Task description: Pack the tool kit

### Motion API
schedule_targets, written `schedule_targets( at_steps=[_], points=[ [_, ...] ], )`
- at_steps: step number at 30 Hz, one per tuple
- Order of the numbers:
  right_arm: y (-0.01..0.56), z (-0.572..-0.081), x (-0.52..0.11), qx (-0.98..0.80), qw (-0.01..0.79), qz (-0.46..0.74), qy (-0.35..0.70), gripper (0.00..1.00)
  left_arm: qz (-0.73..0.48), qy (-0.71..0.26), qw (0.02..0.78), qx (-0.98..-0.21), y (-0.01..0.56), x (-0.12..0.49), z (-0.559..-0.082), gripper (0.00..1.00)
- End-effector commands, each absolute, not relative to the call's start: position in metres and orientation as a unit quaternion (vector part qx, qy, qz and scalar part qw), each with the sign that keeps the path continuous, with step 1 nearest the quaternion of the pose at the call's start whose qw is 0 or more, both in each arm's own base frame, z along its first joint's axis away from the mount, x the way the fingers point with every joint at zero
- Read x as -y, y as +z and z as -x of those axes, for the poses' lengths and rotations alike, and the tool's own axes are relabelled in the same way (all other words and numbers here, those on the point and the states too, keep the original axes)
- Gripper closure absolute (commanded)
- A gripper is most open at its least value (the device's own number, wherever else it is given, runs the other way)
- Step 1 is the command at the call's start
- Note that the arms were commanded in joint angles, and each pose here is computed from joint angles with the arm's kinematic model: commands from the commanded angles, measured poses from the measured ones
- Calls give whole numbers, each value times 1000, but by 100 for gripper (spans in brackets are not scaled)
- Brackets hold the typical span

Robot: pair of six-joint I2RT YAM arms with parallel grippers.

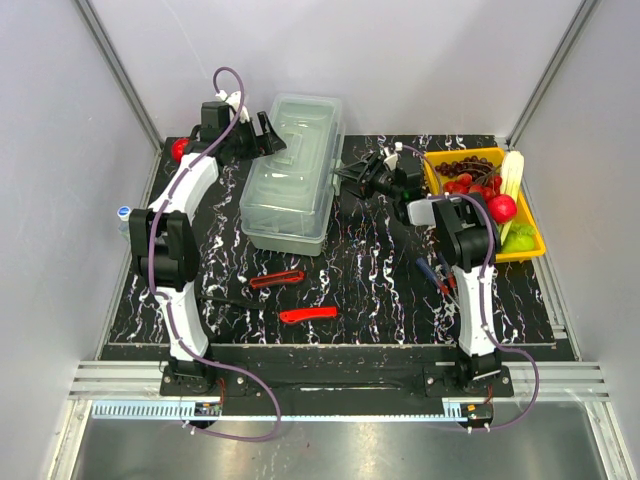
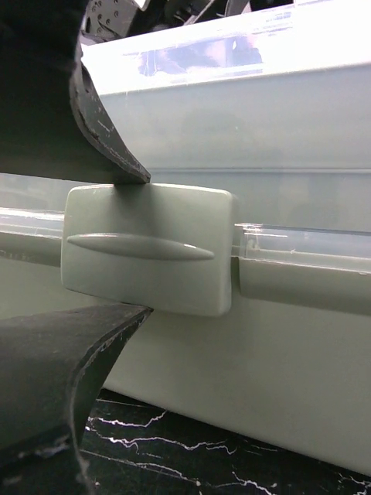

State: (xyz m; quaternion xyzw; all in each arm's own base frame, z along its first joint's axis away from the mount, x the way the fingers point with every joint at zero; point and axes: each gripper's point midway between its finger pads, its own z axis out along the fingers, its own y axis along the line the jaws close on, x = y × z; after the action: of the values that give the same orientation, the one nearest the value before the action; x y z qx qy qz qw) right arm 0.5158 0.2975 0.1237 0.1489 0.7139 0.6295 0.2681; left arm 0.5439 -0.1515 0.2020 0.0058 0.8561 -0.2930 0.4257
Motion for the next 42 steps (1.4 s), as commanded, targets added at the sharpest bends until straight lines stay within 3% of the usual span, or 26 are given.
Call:
schedule_targets(
  at_steps=[1,12,22,25,28,42],
  points=[
    [181,-497,-337,-701,298,-86,642,71,-69,-333,282,-897,137,222,-477,9],
    [157,-503,-327,-745,286,-126,590,63,-64,-311,290,-903,135,215,-479,9],
    [180,-498,-309,-660,301,-147,673,39,-48,-298,299,-905,139,206,-485,9],
    [177,-498,-306,-656,301,-153,675,26,-42,-294,302,-906,139,202,-486,9],
    [173,-497,-303,-670,304,-160,658,1,-34,-287,305,-908,140,197,-488,9],
    [144,-489,-251,-738,328,-225,545,1,-3,-263,328,-907,151,172,-498,8]
  ],
)
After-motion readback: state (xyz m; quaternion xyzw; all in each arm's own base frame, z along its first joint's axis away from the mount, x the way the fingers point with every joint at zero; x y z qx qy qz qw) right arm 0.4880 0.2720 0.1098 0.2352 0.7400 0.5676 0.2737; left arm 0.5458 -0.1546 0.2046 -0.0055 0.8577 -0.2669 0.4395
